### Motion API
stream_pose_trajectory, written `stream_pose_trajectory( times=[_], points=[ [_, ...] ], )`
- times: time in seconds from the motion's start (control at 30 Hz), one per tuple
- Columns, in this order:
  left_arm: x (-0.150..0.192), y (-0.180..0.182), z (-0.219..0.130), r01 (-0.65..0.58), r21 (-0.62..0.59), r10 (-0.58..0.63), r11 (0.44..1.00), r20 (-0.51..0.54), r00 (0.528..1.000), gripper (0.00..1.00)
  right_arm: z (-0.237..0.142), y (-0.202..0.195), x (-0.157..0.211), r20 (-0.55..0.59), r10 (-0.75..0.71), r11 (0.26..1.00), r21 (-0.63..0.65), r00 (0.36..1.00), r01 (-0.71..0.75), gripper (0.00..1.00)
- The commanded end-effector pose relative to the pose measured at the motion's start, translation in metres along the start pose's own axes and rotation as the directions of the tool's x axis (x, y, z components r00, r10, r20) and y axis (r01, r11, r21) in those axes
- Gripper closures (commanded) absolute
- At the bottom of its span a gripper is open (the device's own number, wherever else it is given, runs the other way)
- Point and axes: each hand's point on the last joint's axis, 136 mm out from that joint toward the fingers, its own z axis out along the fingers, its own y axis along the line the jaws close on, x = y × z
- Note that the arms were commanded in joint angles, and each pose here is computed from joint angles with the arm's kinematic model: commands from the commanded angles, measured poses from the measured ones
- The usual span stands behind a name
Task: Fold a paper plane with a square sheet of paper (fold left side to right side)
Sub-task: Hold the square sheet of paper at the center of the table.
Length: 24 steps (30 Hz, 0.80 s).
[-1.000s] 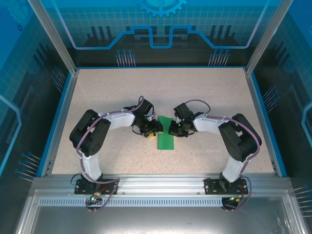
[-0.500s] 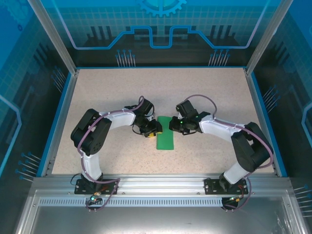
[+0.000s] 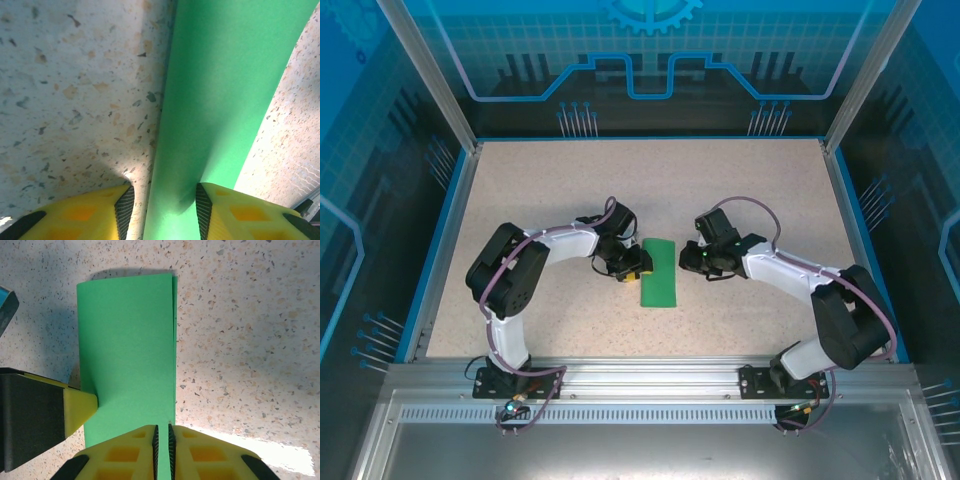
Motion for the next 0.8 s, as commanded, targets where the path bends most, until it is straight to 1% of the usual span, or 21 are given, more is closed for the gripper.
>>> stream_pose_trajectory(
  times=[0.0, 0.77],
  points=[
    [0.0133, 0.0381, 0.0250, 0.011, -0.133, -0.016, 0.991, -0.037, 0.999, 0.58, -0.0061, -0.0076, -0.0004, 0.012, -0.003, 1.000, 0.020, 1.000, 0.003, 0.84],
    [0.0167, 0.0391, 0.0336, -0.022, -0.162, 0.011, 0.987, -0.066, 0.998, 0.58, -0.0018, -0.0028, 0.0039, -0.018, -0.003, 1.000, -0.010, 1.000, 0.002, 0.84]
  ],
)
